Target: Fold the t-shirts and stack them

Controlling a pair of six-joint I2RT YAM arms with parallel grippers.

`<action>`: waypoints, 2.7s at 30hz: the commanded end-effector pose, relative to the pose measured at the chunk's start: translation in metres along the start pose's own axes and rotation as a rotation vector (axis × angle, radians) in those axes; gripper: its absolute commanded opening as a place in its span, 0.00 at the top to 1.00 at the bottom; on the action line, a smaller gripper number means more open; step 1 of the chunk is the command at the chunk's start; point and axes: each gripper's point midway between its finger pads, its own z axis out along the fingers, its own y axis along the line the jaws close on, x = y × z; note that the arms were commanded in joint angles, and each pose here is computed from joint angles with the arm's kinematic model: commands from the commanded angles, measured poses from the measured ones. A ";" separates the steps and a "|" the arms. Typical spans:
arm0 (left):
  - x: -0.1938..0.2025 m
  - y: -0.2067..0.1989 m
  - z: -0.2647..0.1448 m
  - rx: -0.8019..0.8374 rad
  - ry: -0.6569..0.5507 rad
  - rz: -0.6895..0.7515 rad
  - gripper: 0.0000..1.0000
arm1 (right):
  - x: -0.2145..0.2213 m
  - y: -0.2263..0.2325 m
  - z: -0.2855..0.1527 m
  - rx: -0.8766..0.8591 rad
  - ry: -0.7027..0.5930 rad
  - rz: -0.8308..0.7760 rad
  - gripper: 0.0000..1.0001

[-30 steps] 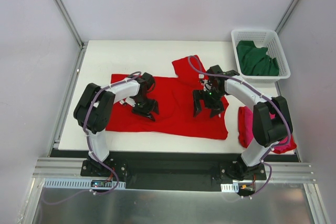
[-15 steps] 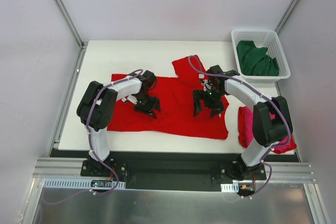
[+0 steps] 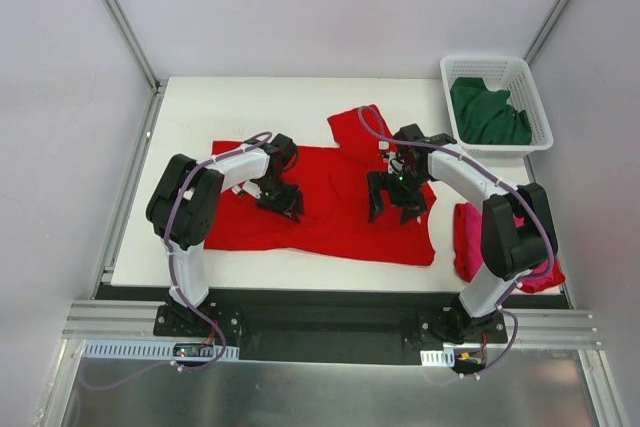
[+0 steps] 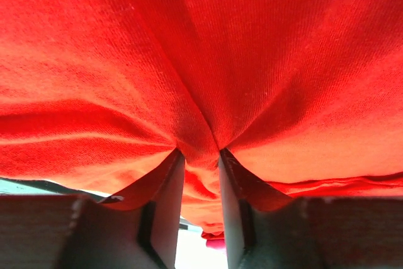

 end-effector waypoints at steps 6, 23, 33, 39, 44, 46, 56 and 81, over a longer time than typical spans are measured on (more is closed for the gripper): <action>-0.004 0.004 0.002 -0.029 0.009 -0.004 0.75 | 0.001 0.002 -0.005 -0.009 0.005 -0.009 0.04; -0.001 0.005 -0.013 0.007 0.030 0.006 0.70 | -0.004 0.002 -0.002 -0.014 0.017 -0.001 0.04; -0.005 0.000 -0.023 0.039 0.026 -0.004 0.71 | -0.004 0.002 -0.002 -0.013 0.015 -0.002 0.04; -0.005 -0.002 -0.024 0.042 0.028 -0.002 0.71 | -0.004 0.002 -0.002 -0.013 0.017 -0.003 0.04; -0.005 -0.002 -0.022 0.038 0.031 -0.003 0.76 | -0.002 0.001 -0.001 -0.012 0.021 -0.003 0.04; -0.005 -0.002 -0.021 0.033 0.030 -0.001 0.76 | -0.002 0.002 -0.001 -0.012 0.021 -0.003 0.04; -0.006 0.003 -0.013 0.008 0.035 -0.005 0.78 | -0.001 0.001 -0.001 -0.010 0.023 -0.002 0.04; 0.007 -0.030 -0.049 0.128 0.069 0.016 1.00 | -0.004 0.002 0.000 -0.016 0.033 0.000 0.04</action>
